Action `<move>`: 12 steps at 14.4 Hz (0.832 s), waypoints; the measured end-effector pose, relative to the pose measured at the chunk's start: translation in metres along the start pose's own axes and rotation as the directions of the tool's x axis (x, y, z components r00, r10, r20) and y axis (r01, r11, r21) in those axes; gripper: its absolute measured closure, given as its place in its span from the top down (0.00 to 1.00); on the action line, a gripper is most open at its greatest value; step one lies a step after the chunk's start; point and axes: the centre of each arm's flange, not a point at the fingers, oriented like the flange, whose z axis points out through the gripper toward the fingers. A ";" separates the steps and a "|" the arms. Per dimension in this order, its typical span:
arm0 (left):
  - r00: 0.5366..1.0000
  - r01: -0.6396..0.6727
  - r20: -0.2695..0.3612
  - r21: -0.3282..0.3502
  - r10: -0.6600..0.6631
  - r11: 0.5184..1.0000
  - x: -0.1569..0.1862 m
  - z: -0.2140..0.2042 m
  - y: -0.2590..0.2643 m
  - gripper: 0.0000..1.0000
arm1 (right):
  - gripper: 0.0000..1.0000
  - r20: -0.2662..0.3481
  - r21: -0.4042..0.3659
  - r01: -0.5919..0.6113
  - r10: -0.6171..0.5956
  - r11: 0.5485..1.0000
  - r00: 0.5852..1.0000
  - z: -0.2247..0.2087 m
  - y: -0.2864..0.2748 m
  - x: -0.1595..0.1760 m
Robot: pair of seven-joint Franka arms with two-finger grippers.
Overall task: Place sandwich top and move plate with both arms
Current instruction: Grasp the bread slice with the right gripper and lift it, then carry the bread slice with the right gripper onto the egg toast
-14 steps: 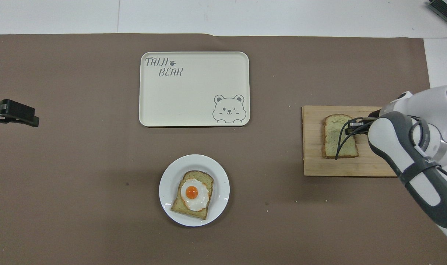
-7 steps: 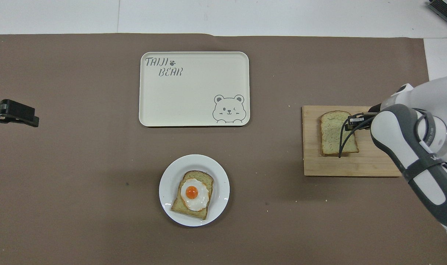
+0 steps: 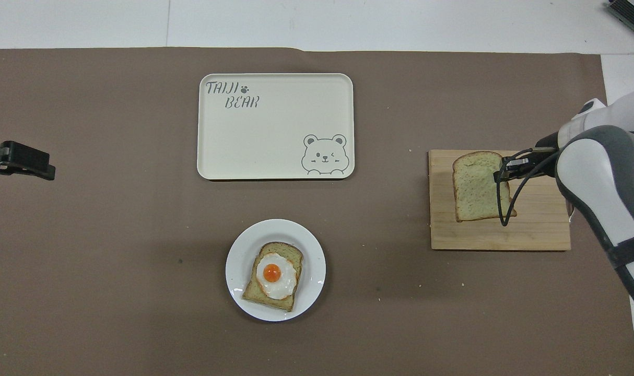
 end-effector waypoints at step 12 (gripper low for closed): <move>1.000 0.000 0.000 0.000 0.000 1.000 0.000 0.000 0.000 1.00 | 0.10 0.085 0.097 -0.057 0.049 0.994 0.995 0.050 -0.186 -0.017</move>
